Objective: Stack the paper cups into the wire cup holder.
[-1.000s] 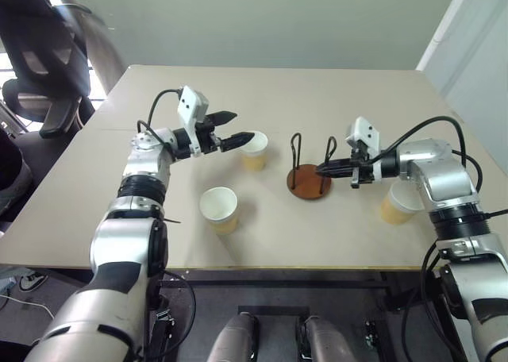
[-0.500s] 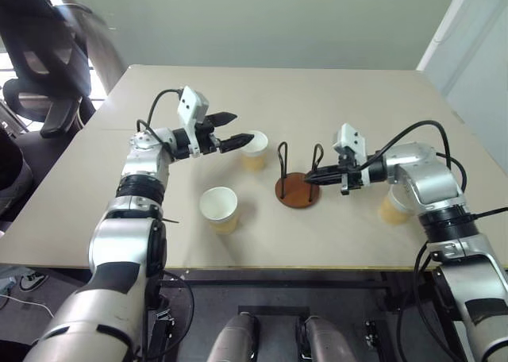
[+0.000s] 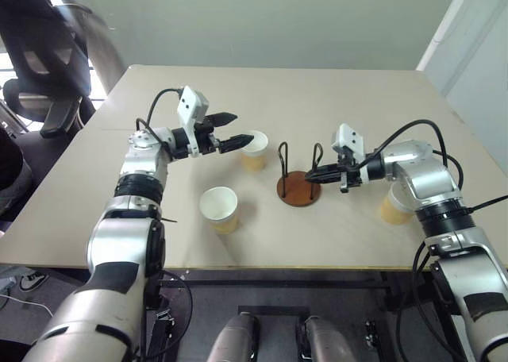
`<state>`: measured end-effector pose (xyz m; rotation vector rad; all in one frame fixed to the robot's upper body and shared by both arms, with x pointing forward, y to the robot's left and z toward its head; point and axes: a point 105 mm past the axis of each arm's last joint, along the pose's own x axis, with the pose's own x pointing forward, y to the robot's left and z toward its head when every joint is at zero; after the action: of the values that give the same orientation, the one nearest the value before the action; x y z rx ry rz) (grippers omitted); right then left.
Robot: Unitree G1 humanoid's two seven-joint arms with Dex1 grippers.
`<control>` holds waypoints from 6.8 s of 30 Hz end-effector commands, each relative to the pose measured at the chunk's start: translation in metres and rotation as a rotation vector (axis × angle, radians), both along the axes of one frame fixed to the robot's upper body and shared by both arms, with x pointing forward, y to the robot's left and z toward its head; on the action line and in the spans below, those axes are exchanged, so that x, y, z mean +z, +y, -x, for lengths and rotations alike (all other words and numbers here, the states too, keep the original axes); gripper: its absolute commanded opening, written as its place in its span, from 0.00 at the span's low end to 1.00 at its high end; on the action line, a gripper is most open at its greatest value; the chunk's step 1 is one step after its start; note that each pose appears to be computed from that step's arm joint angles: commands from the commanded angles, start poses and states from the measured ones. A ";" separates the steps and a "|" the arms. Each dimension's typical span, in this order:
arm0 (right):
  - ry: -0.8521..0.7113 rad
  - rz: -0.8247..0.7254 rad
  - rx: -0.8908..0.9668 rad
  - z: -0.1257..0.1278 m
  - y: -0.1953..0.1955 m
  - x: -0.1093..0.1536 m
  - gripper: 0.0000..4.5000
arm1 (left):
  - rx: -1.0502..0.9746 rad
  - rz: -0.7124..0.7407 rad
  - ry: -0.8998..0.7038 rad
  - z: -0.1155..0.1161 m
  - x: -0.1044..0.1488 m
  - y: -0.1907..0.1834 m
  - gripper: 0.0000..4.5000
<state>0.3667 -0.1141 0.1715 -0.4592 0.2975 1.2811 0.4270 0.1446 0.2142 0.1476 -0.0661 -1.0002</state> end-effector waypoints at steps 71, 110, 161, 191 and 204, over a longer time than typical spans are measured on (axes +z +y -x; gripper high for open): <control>-0.052 0.251 -0.126 0.054 -0.081 0.069 1.00 | -0.425 -0.236 -0.018 0.043 0.042 -0.007 1.00; -0.022 0.729 -0.072 0.062 -0.150 -0.007 0.88 | -0.455 -0.211 -0.053 0.047 0.035 -0.010 1.00; -0.518 0.667 0.105 0.026 -0.014 0.141 0.01 | -0.469 -0.362 0.006 0.040 0.005 -0.021 1.00; -0.461 0.616 0.325 0.042 0.037 0.112 0.01 | -0.453 -0.363 -0.004 0.039 0.007 -0.015 1.00; -0.464 0.639 0.343 0.042 0.037 0.102 0.01 | -0.445 -0.361 -0.002 0.040 0.007 -0.012 1.00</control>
<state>0.3277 -0.0799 0.2675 -1.3356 0.2695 1.3561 0.3908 0.1310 0.2085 0.4617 0.1285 -1.4254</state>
